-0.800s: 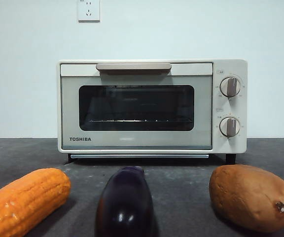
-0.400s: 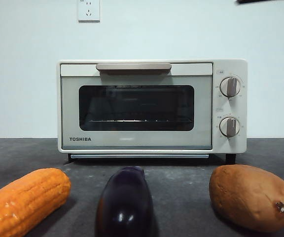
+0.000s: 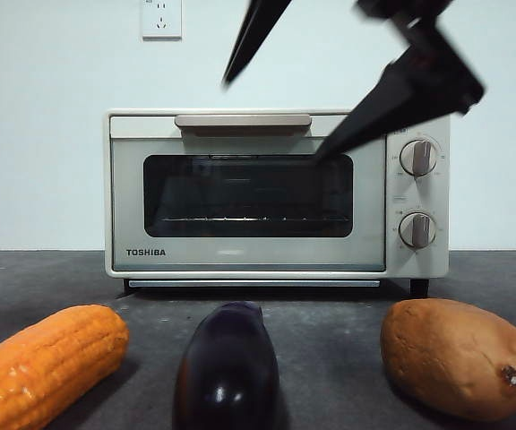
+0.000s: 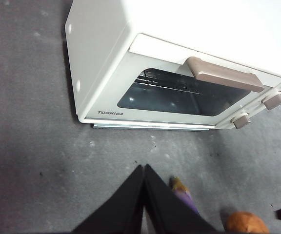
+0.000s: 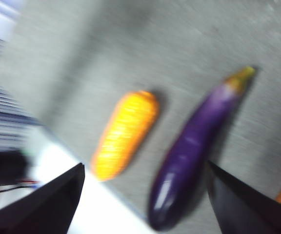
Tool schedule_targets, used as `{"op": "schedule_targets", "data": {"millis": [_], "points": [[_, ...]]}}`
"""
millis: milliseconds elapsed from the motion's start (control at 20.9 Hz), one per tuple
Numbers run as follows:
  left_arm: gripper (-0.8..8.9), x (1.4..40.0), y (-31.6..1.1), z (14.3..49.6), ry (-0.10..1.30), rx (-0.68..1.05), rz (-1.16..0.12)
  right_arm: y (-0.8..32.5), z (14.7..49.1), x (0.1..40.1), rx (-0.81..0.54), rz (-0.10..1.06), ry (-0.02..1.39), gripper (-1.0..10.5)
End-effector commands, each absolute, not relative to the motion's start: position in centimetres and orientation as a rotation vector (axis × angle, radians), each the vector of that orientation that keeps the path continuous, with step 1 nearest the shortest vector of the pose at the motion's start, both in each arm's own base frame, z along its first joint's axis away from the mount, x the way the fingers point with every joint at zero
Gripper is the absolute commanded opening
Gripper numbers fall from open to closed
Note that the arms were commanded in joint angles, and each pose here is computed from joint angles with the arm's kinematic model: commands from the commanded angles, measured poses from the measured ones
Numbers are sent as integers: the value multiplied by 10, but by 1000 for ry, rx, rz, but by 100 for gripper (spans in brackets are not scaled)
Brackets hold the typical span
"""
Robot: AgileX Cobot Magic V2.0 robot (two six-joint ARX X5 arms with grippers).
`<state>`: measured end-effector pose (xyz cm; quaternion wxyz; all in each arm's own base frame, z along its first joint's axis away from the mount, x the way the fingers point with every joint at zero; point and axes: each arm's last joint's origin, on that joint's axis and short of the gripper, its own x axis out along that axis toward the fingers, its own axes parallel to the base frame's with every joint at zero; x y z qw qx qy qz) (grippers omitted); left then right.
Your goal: Take the eggplant from the table,put the eggplant in the oven
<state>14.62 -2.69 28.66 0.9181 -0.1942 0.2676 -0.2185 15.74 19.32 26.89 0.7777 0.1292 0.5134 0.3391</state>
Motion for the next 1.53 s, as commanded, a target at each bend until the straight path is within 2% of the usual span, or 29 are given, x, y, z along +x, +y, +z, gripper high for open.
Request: {"op": "schedule_targets", "data": {"millis": [48,335,527,671,815,958,1150,1246,1390,1533], "points": [[4,147,-27,293,529,-385,-461,219,255,165,175,626,1197,394],[4,147,-27,293,529,-385,-460,274,213,184,14,526,1303,394],[4,147,-27,293,531,-386,-460,286,180,191,-37,481,1365,381],[4,147,-27,292,537,-379,-461,288,172,192,-55,458,1366,319],[4,147,-27,292,534,-369,-463,288,175,191,-42,444,1375,201],[4,147,-27,292,534,-369,-465,284,200,189,-97,474,1375,172],[4,156,-35,299,560,-358,-519,263,269,172,-411,632,1401,173],[4,168,-45,309,572,-319,-571,248,302,159,-518,719,1377,173],[4,189,-63,321,600,-270,-641,226,330,142,-595,821,1297,173],[4,214,-86,331,624,-220,-710,208,353,129,-588,883,1192,173]]}}
